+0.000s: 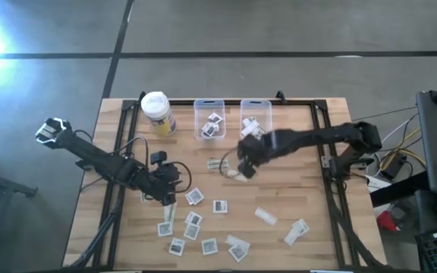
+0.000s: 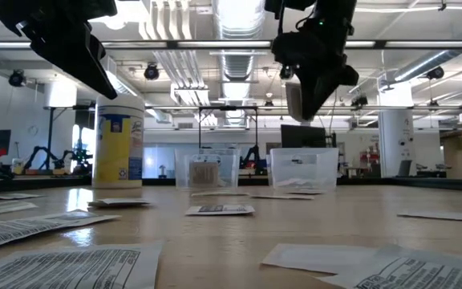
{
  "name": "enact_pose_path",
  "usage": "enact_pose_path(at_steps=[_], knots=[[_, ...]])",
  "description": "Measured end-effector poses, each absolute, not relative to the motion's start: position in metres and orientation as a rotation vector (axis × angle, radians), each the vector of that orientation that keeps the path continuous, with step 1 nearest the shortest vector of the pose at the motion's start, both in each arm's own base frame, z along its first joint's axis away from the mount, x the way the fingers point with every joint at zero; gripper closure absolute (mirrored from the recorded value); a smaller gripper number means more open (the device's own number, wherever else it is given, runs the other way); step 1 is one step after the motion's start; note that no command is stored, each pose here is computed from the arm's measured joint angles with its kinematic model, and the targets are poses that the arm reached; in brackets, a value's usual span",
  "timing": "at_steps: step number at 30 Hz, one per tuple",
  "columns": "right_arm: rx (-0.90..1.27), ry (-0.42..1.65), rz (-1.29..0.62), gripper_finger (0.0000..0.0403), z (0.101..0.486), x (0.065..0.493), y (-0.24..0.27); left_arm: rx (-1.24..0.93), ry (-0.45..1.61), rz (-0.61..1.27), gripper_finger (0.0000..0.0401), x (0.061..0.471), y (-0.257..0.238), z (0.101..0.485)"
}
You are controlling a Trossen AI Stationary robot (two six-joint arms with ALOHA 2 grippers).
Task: Pick & Place First Aid Supplies
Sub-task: Put the bandage into the right transparent bin
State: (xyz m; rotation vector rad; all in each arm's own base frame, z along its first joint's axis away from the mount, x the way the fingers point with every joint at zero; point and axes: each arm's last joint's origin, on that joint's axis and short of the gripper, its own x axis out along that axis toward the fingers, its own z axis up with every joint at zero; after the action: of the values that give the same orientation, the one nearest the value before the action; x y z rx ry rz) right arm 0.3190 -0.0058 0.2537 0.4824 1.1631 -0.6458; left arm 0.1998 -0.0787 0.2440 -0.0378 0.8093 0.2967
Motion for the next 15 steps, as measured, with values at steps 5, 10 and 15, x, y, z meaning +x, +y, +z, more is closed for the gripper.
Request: enact_pose_path(at_steps=[5, 10, 15], knots=[[0.529, 1.087, -0.712, 0.0394, 0.273, 0.305, -0.046, -0.038, 0.81, 0.297, 0.027, 0.2, -0.079, 0.244], [0.584, 1.03, -0.795, 0.0394, 0.283, 0.292, -0.081, -0.038, 0.809, 0.297, 0.027, 0.2, -0.079, 0.244], [0.615, 1.014, -0.864, 0.0394, 0.281, 0.285, -0.11, -0.038, 0.809, 0.297, 0.027, 0.2, -0.079, 0.244]])
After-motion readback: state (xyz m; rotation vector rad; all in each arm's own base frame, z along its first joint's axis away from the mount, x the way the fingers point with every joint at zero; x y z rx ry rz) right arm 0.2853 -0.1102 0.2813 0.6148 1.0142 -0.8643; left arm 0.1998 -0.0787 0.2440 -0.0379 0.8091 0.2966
